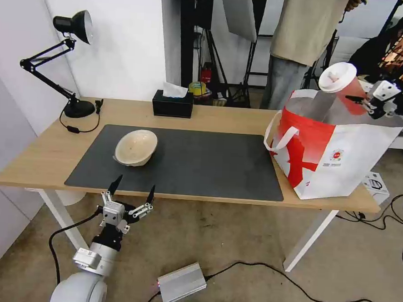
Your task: Pick up the trash from the table and place it into the takeout bag.
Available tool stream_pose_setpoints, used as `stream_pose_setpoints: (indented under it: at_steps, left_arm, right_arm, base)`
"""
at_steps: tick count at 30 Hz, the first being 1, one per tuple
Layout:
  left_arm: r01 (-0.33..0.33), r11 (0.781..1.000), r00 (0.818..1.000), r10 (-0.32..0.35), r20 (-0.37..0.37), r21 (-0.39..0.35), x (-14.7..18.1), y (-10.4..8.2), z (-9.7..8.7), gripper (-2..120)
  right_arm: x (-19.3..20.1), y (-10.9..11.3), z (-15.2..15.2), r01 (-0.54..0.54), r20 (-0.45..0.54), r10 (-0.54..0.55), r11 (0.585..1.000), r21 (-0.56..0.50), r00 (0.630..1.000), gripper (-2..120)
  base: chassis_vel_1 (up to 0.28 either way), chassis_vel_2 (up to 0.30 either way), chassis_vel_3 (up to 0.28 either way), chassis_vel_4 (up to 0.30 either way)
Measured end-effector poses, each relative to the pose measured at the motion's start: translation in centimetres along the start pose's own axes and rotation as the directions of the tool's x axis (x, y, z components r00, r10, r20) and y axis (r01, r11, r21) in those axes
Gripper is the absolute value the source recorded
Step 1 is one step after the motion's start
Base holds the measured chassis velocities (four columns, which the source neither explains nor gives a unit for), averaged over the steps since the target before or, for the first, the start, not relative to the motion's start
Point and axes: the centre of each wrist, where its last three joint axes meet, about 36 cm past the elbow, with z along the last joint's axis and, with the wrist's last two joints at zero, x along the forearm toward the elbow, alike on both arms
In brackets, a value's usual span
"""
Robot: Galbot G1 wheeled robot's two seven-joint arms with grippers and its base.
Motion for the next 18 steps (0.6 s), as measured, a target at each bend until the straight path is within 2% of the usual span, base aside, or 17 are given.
stream_pose_setpoints:
  at_steps: [8,18]
  left_arm:
    - [0.009,1.000,1.000,-0.009,-0.001,0.002,0.2,0.0,0.0,100]
    - [0.015,1.000,1.000,-0.015,0.005,-0.001,0.3,0.1,0.2,100]
  right_arm:
    - [-1.9,-1.2,-0.3,0.017,-0.025,-0.016,0.999,0.049,1.000,2]
    - [-1.8,-2.1,0.5,0.037,-0.043,-0.034,0.995,0.090,0.999,2]
  base:
    - [0.000,0.000,0.000,0.000]
    - [0.000,0.000,0.000,0.000]
